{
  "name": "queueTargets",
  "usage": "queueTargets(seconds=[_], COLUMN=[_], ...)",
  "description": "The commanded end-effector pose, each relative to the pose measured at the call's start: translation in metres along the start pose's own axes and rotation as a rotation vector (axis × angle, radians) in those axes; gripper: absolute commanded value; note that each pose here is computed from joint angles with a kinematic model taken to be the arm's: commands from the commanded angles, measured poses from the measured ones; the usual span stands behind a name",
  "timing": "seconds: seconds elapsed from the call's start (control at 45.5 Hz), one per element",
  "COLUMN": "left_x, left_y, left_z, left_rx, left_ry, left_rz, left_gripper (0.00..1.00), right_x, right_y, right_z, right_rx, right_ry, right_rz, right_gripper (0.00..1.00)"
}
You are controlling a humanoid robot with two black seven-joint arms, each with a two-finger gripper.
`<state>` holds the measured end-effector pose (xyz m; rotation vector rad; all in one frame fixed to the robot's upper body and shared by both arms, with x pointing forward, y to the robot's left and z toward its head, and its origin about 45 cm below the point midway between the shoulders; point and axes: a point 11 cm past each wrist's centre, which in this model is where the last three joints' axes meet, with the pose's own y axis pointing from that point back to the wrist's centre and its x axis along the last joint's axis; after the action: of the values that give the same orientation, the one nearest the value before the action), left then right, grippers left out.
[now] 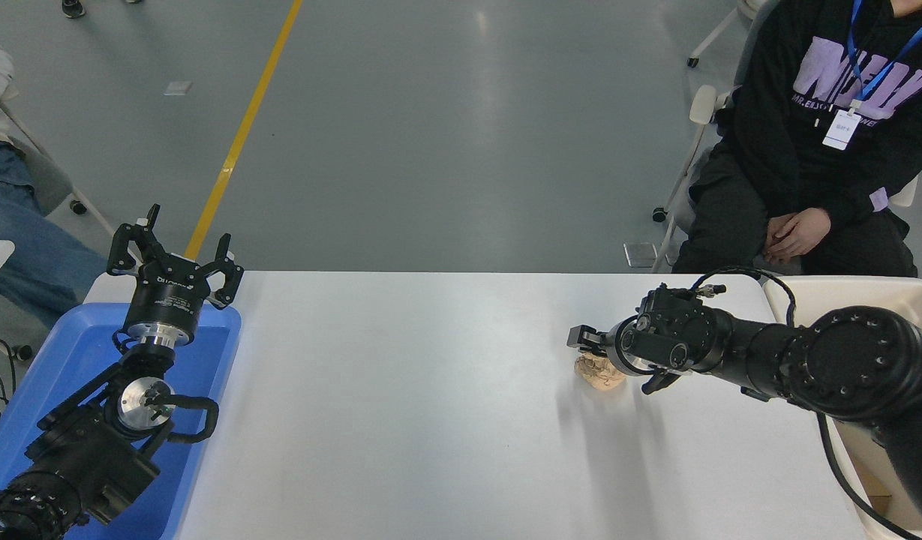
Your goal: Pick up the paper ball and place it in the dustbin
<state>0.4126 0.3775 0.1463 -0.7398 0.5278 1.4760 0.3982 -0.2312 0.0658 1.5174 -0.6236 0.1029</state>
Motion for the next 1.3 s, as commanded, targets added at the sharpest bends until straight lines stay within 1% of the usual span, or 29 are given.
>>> queueTargets(seconds=[0.0, 0.044, 0.198, 0.242, 0.308, 0.418, 0.44, 0.484, 0.505, 0.527, 0.593, 0.615, 0.637, 1.011, 1.143, 1.231, 1.275], left_x=[-0.001, 0.0, 0.0, -0.001, 0.001, 0.001, 0.001, 0.001, 0.001, 0.001, 0.001, 0.001, 0.001, 0.001, 0.001, 0.001, 0.001], left_y=[0.0, 0.0, 0.0, 0.0, 0.001, 0.0, 0.0, 0.0, 0.0, 0.0, 0.0, 0.0, 0.0, 0.0, 0.0, 0.0, 0.0], left_z=[-0.002, -0.002, -0.002, -0.002, -0.001, -0.001, -0.001, -0.001, -0.001, -0.001, -0.001, -0.001, -0.001, -0.001, -0.001, -0.001, -0.001], left_rx=[0.003, 0.002, 0.003, 0.001, 0.0, 0.0, 0.0, 0.0, 0.002, 0.0, 0.001, 0.0, 0.0, 0.0, 0.0, 0.0, 0.0], left_ry=[0.002, 0.003, 0.001, 0.003, 0.002, 0.001, 0.001, 0.0, -0.001, 0.001, 0.0, 0.001, 0.001, 0.001, 0.001, 0.001, 0.001], left_rz=[0.0, 0.002, 0.001, 0.001, 0.005, 0.005, 0.005, 0.004, 0.004, 0.005, 0.005, 0.005, 0.005, 0.005, 0.005, 0.005, 0.005], left_gripper=[0.99, 0.99, 0.99, 0.99, 0.99, 0.99, 0.99, 0.99, 0.99, 0.99, 0.99, 0.99, 0.99, 0.99, 0.99, 0.99, 0.99], right_x=[-0.004, -0.006, -0.008, -0.009, -0.013, -0.019, -0.02, -0.023, -0.023, -0.024, -0.024, -0.023, -0.023, -0.029, -0.028, -0.029, -0.022], right_y=[-0.008, -0.009, -0.01, -0.01, -0.011, -0.011, -0.011, -0.011, -0.011, -0.011, -0.011, -0.01, -0.01, -0.001, 0.009, 0.028, 0.036], right_z=[0.011, 0.011, 0.01, 0.009, 0.007, 0.002, 0.002, 0.001, 0.0, 0.0, 0.0, -0.001, -0.001, -0.023, -0.039, -0.063, -0.06], right_rx=[-0.013, -0.01, -0.002, 0.003, 0.011, 0.029, 0.031, 0.033, 0.034, 0.034, 0.036, 0.036, 0.037, 0.089, 0.119, 0.168, 0.169], right_ry=[-0.034, -0.042, -0.071, -0.077, -0.093, -0.123, -0.125, -0.125, -0.126, -0.125, -0.129, -0.13, -0.133, -0.206, -0.166, -0.092, -0.073], right_rz=[0.019, 0.02, 0.034, 0.031, 0.018, -0.002, -0.007, -0.019, -0.022, -0.024, -0.026, -0.025, -0.028, -0.087, -0.1, -0.126, -0.128], right_gripper=[1.0, 0.98, 0.96, 0.91, 0.87, 0.65, 0.57, 0.36, 0.28, 0.23, 0.11, 0.04, 0.0, 0.0, 0.0, 0.0, 0.0])
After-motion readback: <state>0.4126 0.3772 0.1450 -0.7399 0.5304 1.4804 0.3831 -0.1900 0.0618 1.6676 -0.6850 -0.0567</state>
